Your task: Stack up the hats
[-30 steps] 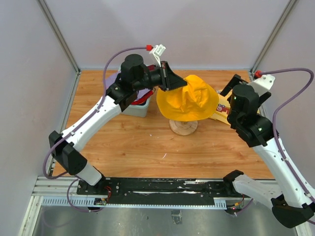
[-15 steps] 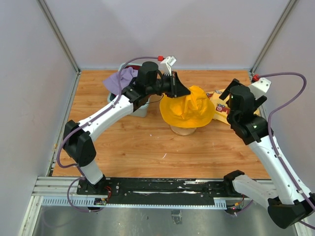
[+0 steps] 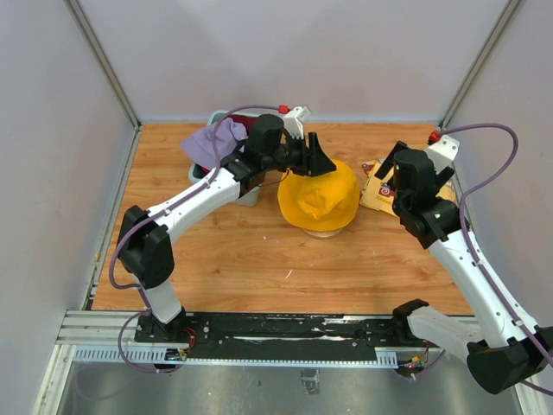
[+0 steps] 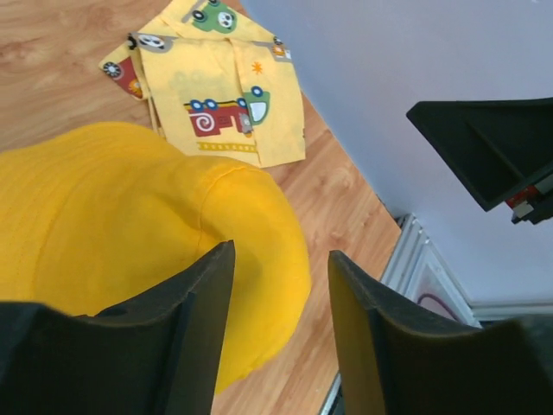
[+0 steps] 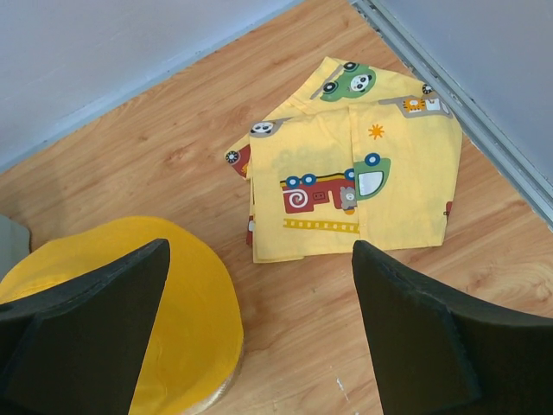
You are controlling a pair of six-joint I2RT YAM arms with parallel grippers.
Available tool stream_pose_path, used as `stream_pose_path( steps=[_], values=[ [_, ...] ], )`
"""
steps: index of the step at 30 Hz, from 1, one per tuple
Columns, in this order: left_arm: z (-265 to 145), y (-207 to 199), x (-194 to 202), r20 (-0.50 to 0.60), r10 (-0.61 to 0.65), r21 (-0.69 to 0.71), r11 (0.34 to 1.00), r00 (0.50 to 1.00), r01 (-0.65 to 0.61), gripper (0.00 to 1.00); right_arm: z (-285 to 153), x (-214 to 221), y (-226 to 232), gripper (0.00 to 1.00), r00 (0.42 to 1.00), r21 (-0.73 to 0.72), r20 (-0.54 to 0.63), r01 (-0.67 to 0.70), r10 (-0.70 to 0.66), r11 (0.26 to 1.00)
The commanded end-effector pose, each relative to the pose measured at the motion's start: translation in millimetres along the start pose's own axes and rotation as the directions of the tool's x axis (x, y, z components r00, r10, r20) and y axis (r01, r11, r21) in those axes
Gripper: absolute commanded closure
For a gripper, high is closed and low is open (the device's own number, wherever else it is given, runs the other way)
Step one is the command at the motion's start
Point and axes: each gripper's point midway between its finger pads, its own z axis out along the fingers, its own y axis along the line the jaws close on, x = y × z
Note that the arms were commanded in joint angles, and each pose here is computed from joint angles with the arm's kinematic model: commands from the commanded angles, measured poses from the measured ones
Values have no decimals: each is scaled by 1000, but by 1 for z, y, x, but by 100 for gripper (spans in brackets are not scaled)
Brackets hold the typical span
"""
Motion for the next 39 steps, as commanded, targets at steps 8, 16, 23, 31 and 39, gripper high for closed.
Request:
stream_pose_path(
  steps=[8, 16, 23, 31, 39],
  values=[
    [-14, 20, -16, 87, -9, -111, 994, 996, 19, 37, 10, 8, 1, 12, 999, -7, -31, -26, 26, 1000],
    [-65, 42, -59, 299, -60, -232, 963, 952, 134, 33, 8, 0, 11, 14, 999, -42, -31, -29, 28, 999],
    [-134, 60, -114, 490, 76, -446, 878, 869, 175, 20, 8, -24, 28, 14, 1000, -79, -9, -31, 30, 996],
    [-183, 136, -127, 479, 111, -654, 707, 871, 269, 18, 16, -39, 63, 15, 1000, -141, -14, -30, 28, 990],
    [-193, 207, -149, 479, 50, -700, 625, 876, 347, 20, 26, -44, 92, 15, 1000, -171, -18, -20, 17, 985]
  ],
)
